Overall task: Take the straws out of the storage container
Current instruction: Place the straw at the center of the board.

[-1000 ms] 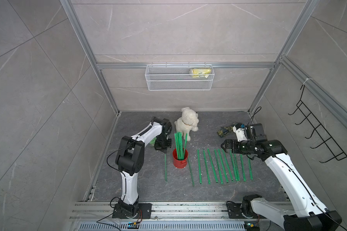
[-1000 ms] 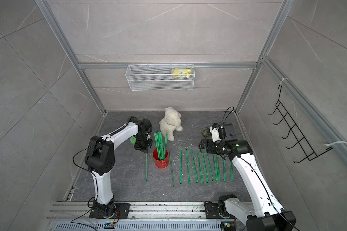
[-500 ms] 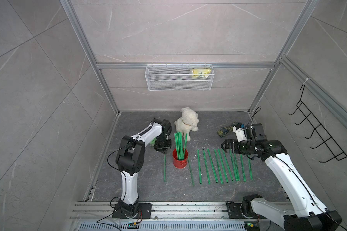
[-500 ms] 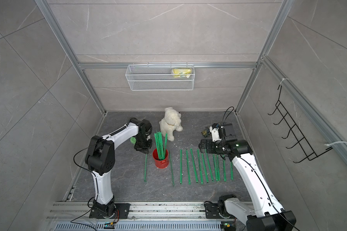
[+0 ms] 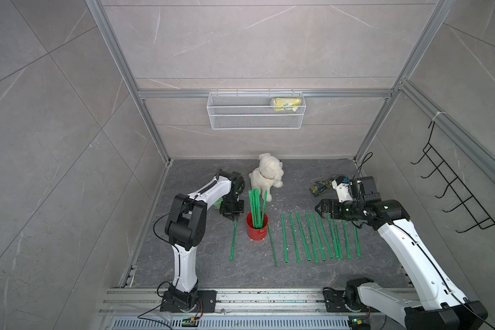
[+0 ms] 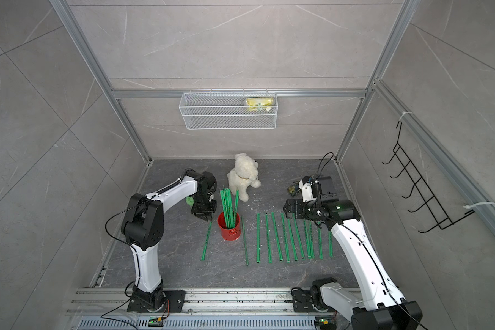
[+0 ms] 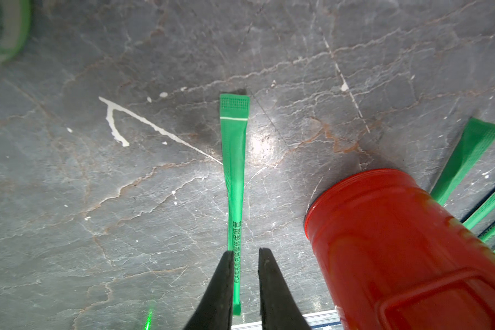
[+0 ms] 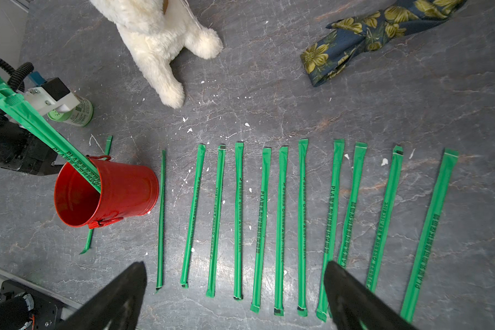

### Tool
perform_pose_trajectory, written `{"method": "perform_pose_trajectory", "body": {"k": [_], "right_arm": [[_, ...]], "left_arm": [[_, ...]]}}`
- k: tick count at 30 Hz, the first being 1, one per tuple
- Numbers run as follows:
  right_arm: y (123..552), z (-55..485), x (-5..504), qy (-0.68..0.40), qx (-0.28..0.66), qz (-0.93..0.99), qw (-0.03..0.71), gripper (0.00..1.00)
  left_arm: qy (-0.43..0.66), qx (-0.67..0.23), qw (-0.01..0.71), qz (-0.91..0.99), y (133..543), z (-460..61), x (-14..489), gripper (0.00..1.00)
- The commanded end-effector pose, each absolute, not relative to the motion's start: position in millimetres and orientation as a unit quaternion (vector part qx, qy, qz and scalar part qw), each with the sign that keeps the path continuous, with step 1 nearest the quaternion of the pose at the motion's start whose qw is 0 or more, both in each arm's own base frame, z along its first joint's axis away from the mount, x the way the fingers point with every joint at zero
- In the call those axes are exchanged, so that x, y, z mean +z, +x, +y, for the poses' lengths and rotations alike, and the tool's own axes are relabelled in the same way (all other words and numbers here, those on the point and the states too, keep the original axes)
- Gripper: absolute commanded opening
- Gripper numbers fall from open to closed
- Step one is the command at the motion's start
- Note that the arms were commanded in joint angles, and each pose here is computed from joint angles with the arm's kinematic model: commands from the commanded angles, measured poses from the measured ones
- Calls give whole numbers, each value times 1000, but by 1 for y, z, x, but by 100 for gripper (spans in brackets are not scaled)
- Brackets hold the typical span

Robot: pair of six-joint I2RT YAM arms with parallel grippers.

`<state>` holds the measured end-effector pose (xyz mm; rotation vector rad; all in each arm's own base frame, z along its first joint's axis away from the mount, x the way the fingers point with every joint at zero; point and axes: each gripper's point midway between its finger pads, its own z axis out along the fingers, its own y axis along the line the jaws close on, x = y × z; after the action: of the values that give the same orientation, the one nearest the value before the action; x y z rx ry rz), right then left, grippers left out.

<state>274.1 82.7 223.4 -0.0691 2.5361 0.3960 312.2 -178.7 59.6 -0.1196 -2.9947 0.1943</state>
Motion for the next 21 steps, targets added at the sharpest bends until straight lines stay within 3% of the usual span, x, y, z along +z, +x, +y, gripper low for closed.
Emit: {"method": "perform_pose_trajectory", "body": {"k": [1,5,11,21], "right_arm": [[272,82,224,-25,144,947,287,100],[273,82,226,-25,144,946,289,100],[275,83,231,-22,148,944,293,100],[276,86,235,-19,156,942,298,100]], "left_arm": [[-33,58,81,-995,308,-175,55,22],[-30,44,58,-997,312,-169,71,21],[-4,51,-51,-997,322,-158,140,22],[-45,154,-199,-967,292,-202,251,40]]}}
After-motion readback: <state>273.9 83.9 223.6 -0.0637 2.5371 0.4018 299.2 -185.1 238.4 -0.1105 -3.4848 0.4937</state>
